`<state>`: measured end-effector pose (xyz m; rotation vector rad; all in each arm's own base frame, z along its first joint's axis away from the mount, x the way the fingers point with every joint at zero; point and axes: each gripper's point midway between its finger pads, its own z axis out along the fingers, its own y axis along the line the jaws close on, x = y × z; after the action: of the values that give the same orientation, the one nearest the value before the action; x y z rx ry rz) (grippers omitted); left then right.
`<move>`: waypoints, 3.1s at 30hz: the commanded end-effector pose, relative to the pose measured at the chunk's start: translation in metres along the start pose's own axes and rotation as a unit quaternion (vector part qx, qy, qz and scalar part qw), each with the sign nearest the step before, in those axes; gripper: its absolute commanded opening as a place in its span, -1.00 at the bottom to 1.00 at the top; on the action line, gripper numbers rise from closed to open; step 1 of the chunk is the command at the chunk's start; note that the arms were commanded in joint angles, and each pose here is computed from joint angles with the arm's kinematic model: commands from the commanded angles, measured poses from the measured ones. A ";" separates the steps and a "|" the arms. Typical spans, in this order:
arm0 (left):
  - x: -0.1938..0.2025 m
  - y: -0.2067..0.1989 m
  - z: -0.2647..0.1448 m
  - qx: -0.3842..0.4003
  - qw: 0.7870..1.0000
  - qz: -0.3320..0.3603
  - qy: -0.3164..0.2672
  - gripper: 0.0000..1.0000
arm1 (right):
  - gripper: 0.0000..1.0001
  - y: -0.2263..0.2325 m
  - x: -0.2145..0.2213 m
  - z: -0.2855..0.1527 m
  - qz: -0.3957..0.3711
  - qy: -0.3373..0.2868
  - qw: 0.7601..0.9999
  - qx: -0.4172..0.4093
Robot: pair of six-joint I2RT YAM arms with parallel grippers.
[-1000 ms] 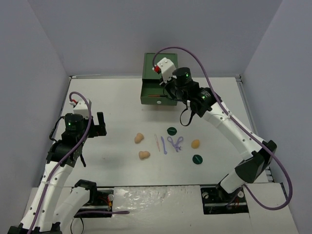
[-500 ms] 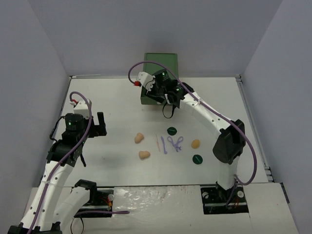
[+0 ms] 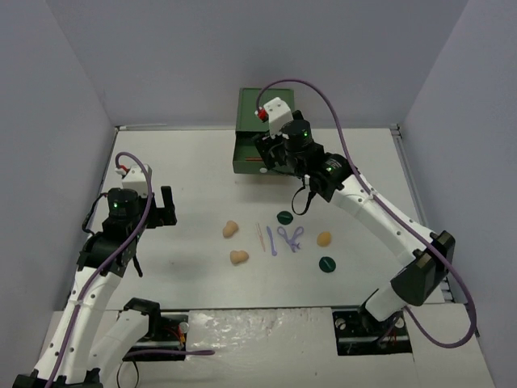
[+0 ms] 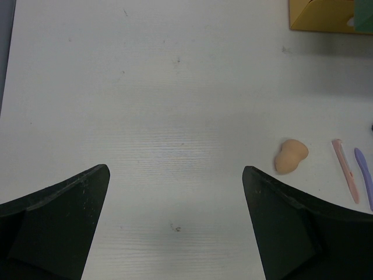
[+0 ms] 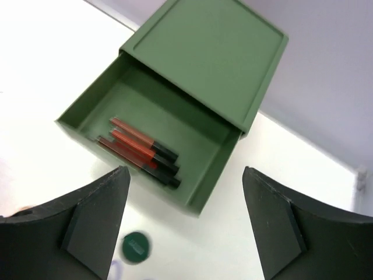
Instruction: Organize the makeup
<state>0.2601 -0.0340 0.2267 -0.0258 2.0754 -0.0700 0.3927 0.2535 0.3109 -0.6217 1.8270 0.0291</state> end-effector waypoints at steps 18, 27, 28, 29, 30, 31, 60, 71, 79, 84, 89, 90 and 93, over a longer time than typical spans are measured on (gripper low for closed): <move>-0.030 -0.003 -0.006 0.007 0.999 -0.012 -0.047 0.94 | 0.32 0.046 0.081 0.026 0.274 0.041 0.958 0.068; -0.031 -0.003 -0.007 0.007 0.999 -0.013 -0.048 0.94 | -0.12 0.048 0.077 0.051 0.296 0.042 0.952 0.065; -0.031 -0.003 -0.007 0.007 0.999 -0.013 -0.048 0.94 | -0.12 0.049 0.077 0.054 0.296 0.043 0.952 0.065; -0.031 -0.003 -0.007 0.008 0.999 -0.013 -0.049 0.94 | -0.12 0.049 0.077 0.056 0.296 0.043 0.952 0.065; -0.031 -0.004 -0.007 0.008 0.999 -0.013 -0.048 0.94 | -0.12 0.050 0.076 0.058 0.297 0.042 0.952 0.064; -0.031 -0.004 -0.007 0.007 0.999 -0.013 -0.048 0.94 | -0.12 0.051 0.075 0.060 0.298 0.042 0.952 0.064; -0.031 -0.004 -0.008 0.011 0.999 -0.013 -0.050 0.94 | -0.48 0.013 0.054 0.096 0.301 0.018 0.948 0.102; -0.030 -0.004 -0.007 0.009 0.999 -0.013 -0.047 0.94 | -0.38 -0.002 0.047 0.125 0.290 0.011 0.952 0.101; -0.030 -0.004 -0.006 0.010 0.999 -0.013 -0.047 0.94 | -0.30 -0.010 0.043 0.140 0.280 0.003 0.954 0.103; -0.030 -0.005 -0.006 0.010 0.999 -0.013 -0.047 0.94 | -0.23 -0.014 0.043 0.147 0.278 -0.001 0.955 0.103; -0.030 -0.005 -0.006 0.012 0.999 -0.013 -0.046 0.94 | -0.15 -0.017 0.043 0.152 0.278 -0.006 0.955 0.106; -0.029 -0.005 -0.005 0.012 0.999 -0.013 -0.045 0.94 | -0.13 -0.018 0.042 0.153 0.280 -0.008 0.954 0.107; -0.029 -0.006 -0.005 0.013 0.999 -0.013 -0.045 0.94 | -0.04 -0.020 0.041 0.155 0.286 -0.012 0.952 0.113</move>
<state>0.2591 -0.0350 0.2286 -0.0234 2.0682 -0.0785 0.5065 0.2692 0.1753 0.0107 2.0443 0.1600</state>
